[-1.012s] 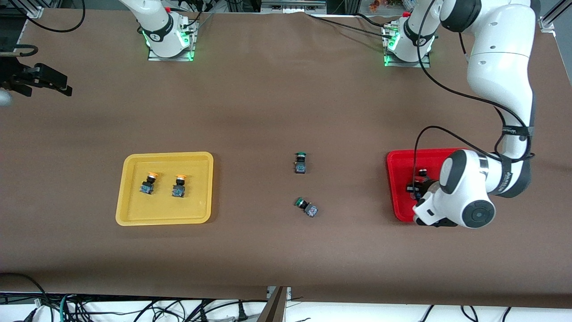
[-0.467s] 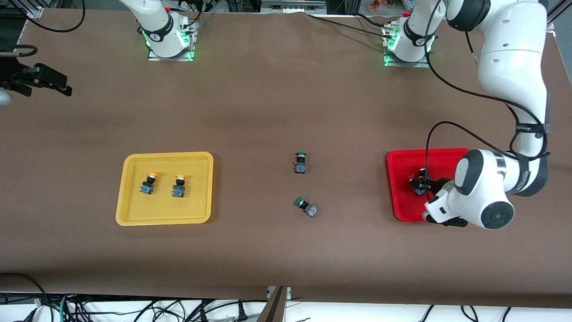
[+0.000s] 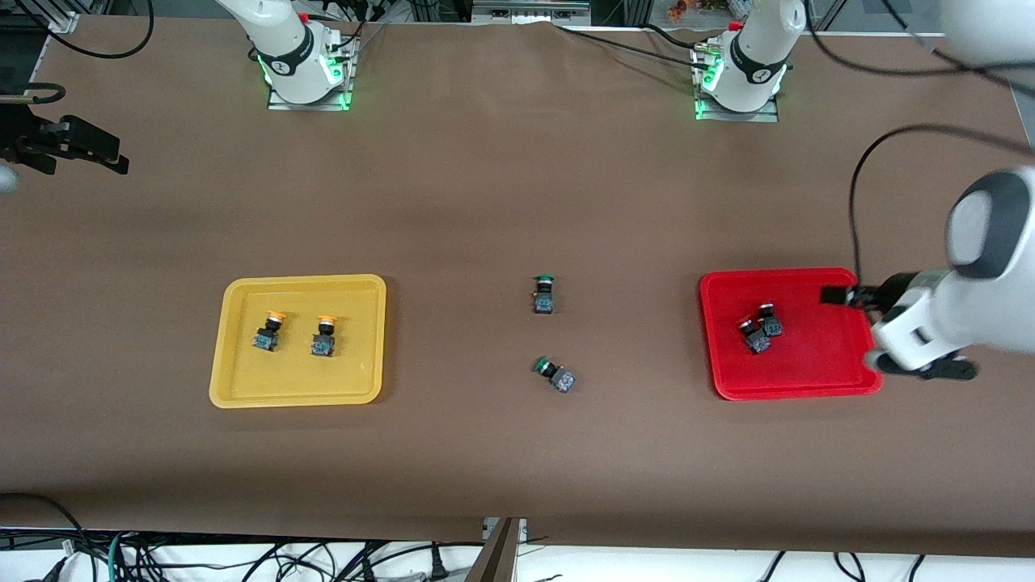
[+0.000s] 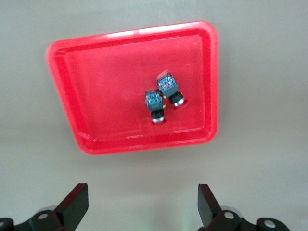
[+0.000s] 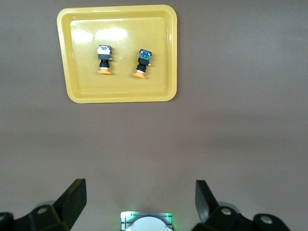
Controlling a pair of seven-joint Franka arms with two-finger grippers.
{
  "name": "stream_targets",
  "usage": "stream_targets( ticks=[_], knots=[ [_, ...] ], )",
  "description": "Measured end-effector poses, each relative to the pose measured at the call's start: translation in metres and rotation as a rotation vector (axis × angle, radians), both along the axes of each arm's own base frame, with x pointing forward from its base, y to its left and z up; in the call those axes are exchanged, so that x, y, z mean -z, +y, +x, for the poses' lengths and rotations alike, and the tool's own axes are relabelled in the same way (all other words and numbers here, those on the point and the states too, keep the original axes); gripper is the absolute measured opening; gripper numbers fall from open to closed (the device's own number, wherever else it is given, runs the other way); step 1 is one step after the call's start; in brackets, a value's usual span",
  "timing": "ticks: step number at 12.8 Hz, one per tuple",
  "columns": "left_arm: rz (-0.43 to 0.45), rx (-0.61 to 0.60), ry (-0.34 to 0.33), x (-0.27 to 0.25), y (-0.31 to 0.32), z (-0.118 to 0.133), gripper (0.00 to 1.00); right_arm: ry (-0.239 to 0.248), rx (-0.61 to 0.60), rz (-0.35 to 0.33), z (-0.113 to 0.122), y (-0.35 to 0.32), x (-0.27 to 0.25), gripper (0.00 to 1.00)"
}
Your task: Place red and yellow buttons in trays
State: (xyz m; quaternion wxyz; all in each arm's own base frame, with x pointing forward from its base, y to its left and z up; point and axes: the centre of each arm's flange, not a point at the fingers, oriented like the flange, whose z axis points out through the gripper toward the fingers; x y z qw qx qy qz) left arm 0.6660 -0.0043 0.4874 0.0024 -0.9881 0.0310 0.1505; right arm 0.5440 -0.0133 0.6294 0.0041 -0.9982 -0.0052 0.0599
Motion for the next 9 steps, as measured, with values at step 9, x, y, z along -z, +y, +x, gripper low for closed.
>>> stream_targets(
  ticks=[9],
  knots=[
    [0.029,0.054,-0.303,-0.061,-0.031,-0.089,1.0,0.004,0.0,0.0,0.001,0.0,0.002,1.0]
  ],
)
